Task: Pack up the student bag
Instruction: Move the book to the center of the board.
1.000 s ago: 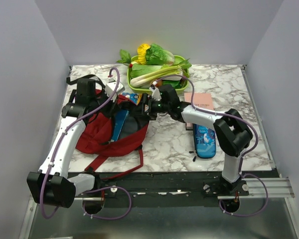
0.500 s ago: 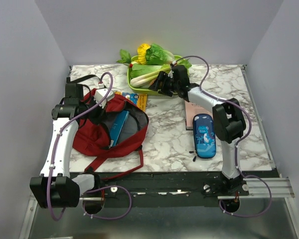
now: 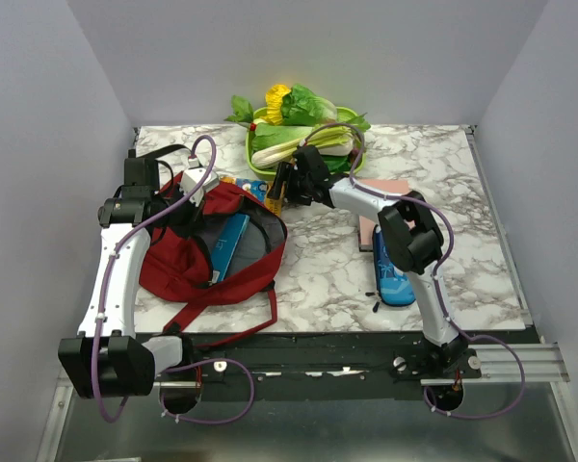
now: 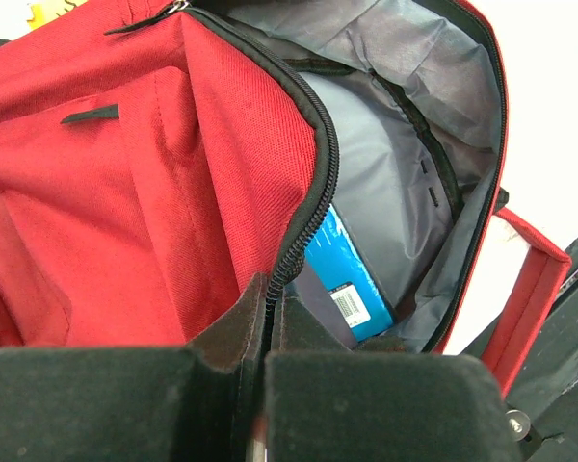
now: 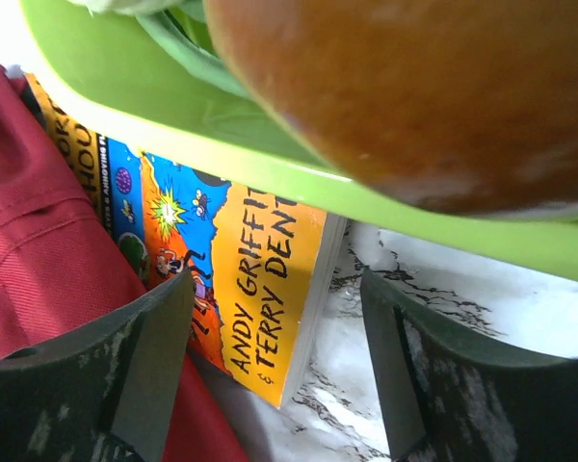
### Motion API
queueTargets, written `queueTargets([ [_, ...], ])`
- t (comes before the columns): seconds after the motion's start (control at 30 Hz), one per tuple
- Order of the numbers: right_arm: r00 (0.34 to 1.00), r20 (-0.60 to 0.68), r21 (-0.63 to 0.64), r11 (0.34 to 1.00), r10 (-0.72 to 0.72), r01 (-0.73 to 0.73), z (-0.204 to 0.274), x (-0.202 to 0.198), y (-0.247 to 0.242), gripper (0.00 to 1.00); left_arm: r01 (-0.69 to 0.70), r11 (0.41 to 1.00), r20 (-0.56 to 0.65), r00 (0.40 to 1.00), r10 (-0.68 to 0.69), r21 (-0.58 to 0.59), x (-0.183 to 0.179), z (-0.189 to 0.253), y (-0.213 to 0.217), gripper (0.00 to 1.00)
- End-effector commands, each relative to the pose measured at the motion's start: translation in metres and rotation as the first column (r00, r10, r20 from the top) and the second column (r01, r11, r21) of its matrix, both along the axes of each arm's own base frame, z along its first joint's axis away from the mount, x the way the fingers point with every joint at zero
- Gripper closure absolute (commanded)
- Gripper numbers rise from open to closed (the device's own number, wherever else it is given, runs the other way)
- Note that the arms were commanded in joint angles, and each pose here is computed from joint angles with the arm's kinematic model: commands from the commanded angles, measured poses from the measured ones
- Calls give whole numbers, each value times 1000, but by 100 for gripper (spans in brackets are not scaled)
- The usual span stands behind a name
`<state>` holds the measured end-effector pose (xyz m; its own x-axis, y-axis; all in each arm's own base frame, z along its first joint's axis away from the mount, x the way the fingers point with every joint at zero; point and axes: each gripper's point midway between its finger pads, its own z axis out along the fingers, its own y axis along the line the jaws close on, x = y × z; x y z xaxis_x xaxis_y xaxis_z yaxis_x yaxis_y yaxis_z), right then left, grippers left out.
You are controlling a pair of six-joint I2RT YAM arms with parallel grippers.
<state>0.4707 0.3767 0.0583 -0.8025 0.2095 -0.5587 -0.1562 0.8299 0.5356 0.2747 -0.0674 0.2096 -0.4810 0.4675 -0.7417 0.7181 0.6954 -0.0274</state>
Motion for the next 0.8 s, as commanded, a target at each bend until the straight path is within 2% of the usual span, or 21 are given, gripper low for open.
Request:
queueTargets([
  [0.0,998,-21,-64,997,-54,53,-19,0,2,24,-2,1000,2,1000,2,-26,3,11,0,100],
  [0.17,996,-37,-85,993,-83,80,-29,-4,8,35,-1,1000,6,1000,1,-32,7,12,1,100],
  [0.23,996,-29,-85,993,-90,87,-28,-1,9,43,0,999,7,1000,0,-35,8,12,2,100],
  [0.27,996,-29,-85,993,-88,85,-28,0,11,48,-1,999,9,1000,2,-37,9,13,2,100],
  [0.3,995,-43,-96,992,-88,84,-31,-2,11,61,-5,999,11,1000,5,-38,10,14,3,100],
  [0.4,995,-48,-91,992,-90,85,-27,-1,15,79,-3,999,12,1000,4,-46,10,16,3,100],
  [0.57,993,-62,-96,991,-96,89,-28,-6,11,99,-6,999,17,1000,7,-51,10,18,4,100],
  [0.67,991,-77,-119,988,-106,96,-33,-15,2,99,-6,999,23,1000,7,-51,11,20,4,100],
  [0.77,990,-54,-135,984,-128,120,-19,-21,-12,99,-7,998,23,1000,8,-60,12,21,3,100],
])
